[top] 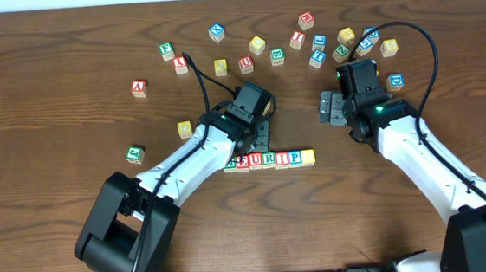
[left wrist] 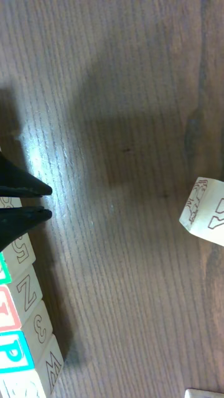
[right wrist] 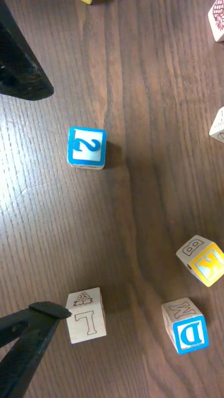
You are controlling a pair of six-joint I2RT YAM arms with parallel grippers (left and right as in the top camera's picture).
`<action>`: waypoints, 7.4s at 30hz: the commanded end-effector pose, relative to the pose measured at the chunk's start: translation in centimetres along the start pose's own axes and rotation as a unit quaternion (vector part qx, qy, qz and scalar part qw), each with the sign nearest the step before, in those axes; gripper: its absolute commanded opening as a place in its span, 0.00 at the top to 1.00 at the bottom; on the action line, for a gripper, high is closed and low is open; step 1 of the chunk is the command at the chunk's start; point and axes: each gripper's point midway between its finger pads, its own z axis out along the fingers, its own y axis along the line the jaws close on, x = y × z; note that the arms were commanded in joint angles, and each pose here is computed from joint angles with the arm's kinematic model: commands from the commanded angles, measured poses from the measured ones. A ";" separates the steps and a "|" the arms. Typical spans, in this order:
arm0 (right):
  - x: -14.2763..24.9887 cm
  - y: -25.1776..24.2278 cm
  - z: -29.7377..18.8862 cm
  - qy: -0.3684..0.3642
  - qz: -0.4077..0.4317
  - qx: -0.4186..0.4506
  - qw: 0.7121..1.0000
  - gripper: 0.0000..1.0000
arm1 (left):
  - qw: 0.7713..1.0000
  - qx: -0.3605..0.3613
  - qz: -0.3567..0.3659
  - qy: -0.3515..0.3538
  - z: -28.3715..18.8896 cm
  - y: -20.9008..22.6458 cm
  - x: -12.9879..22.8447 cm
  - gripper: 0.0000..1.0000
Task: Spell out NEURIPS
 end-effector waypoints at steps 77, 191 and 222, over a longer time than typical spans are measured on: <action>-0.8 -0.3 -0.2 -0.008 -0.002 0.007 1.000 0.01 | 1.000 0.004 0.021 0.006 1.1 -2.1 0.0 0.92; -0.8 -0.3 -0.2 -0.008 -0.002 0.007 1.000 0.01 | 0.998 0.006 0.035 0.048 1.7 -2.9 2.5 0.93; -0.8 -0.3 -0.2 -0.008 -0.002 0.007 1.000 0.01 | 0.999 0.012 0.039 0.026 1.7 -2.8 1.0 0.92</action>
